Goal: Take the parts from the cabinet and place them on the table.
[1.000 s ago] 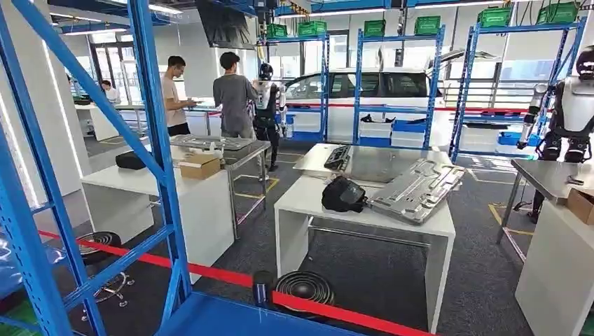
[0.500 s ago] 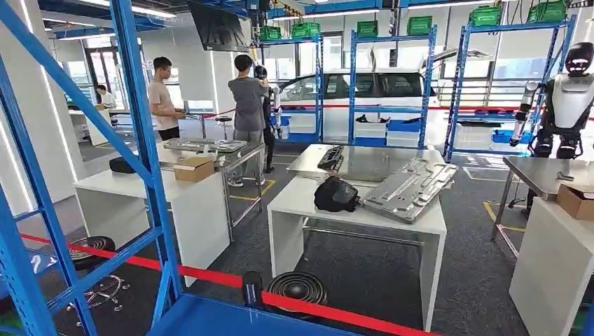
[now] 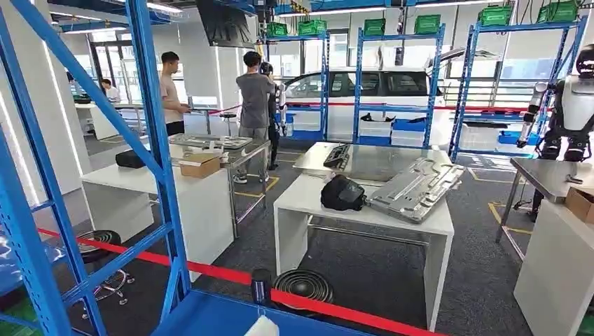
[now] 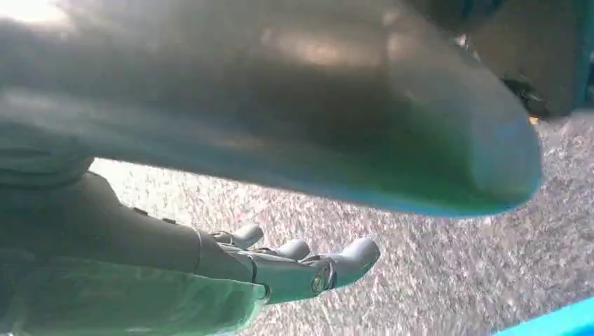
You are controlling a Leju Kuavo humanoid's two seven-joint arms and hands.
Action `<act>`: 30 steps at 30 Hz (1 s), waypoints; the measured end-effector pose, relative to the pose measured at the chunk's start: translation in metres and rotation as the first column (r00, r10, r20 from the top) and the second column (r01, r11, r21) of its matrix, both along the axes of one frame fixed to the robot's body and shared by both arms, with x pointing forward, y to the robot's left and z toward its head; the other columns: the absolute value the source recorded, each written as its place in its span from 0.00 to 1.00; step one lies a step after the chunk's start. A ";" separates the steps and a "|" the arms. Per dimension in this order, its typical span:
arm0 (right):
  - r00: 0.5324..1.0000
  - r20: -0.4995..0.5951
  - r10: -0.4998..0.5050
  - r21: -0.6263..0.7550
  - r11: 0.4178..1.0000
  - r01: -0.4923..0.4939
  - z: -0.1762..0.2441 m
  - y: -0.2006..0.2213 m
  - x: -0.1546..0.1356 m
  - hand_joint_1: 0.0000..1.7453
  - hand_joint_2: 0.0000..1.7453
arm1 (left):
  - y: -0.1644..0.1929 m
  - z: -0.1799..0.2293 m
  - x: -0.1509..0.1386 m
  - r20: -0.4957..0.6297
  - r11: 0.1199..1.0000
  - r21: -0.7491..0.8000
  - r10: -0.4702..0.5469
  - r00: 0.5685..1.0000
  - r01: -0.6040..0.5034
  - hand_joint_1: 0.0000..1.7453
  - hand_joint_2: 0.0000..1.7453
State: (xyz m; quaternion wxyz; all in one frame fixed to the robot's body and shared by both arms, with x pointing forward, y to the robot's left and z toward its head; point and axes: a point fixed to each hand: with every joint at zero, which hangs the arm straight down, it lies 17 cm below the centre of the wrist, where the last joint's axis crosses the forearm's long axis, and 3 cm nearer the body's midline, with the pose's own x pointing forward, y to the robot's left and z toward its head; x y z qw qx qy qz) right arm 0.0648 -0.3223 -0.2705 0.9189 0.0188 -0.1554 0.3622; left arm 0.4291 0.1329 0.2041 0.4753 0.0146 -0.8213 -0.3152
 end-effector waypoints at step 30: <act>0.983 -0.051 -0.175 0.006 0.984 0.176 -0.001 -0.004 -0.007 0.00 0.00 | -0.081 0.204 -0.229 0.479 0.026 -0.551 -0.808 0.342 0.834 1.00 1.00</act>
